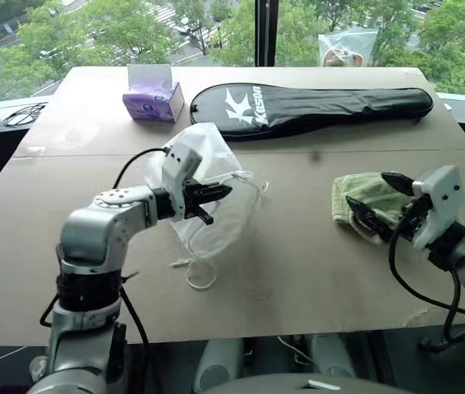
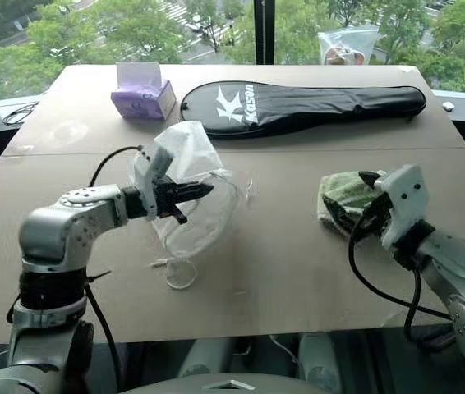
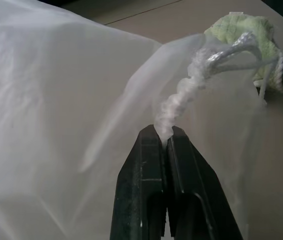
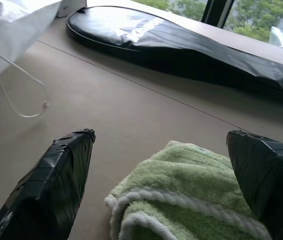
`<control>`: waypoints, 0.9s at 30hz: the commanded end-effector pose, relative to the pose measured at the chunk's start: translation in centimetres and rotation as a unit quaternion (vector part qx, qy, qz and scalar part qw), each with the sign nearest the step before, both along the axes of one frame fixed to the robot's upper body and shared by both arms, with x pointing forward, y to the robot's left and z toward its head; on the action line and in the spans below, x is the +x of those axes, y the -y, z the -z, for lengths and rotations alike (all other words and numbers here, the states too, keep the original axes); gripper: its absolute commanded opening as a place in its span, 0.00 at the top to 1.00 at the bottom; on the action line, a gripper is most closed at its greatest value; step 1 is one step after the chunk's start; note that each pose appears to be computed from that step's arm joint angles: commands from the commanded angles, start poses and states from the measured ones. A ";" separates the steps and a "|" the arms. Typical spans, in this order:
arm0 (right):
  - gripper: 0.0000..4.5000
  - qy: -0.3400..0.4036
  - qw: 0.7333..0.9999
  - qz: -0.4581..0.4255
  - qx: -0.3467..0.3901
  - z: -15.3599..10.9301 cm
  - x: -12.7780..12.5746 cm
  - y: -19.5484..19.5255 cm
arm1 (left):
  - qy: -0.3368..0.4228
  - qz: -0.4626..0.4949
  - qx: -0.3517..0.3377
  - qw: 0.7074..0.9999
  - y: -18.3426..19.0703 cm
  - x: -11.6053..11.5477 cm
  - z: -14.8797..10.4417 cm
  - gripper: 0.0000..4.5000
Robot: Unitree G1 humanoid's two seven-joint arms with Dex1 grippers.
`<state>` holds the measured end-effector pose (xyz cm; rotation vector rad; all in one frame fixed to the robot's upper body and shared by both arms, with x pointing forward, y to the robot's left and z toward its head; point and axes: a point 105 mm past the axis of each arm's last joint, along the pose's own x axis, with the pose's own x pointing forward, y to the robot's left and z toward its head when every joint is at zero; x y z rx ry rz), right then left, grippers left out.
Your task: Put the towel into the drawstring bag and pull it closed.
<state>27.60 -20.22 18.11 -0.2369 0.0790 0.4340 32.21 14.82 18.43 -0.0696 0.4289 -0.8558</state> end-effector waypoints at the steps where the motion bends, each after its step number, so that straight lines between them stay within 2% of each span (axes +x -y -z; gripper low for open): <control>1: 0.00 -0.014 0.999 0.030 -0.005 -0.4 0.6 1.7 | -0.057 -0.014 -0.023 0.998 -0.1 0.6 0.1 0.99; 9: 0.00 -0.096 0.986 0.101 0.095 0.9 4.3 3.9 | -0.040 -0.006 0.012 0.999 2.4 1.9 0.5 0.99; 12: 0.00 -0.149 0.975 0.102 0.129 2.3 5.6 4.1 | -0.036 -0.007 0.021 0.999 2.9 2.3 0.9 0.99; 15: 0.00 -0.230 0.961 0.102 0.113 6.4 6.2 4.2 | -0.029 -0.013 0.025 0.999 3.2 2.9 1.2 0.99; 18: 0.00 -0.297 0.953 0.052 0.029 10.9 5.0 3.6 | -0.028 -0.019 0.018 0.999 3.4 3.3 1.2 0.99; 21: 0.00 -0.328 0.944 -0.006 -0.029 13.0 3.4 2.6 | -0.028 -0.028 0.013 0.999 3.3 3.4 1.3 0.99; 24: 0.19 -0.336 0.940 -0.032 -0.044 13.9 2.9 1.9 | -0.029 -0.032 0.010 0.999 3.4 3.4 1.4 1.00; 27: 0.50 -0.327 0.941 -0.064 -0.056 14.5 2.8 0.8 | -0.033 -0.039 0.002 0.999 3.3 3.5 1.7 1.00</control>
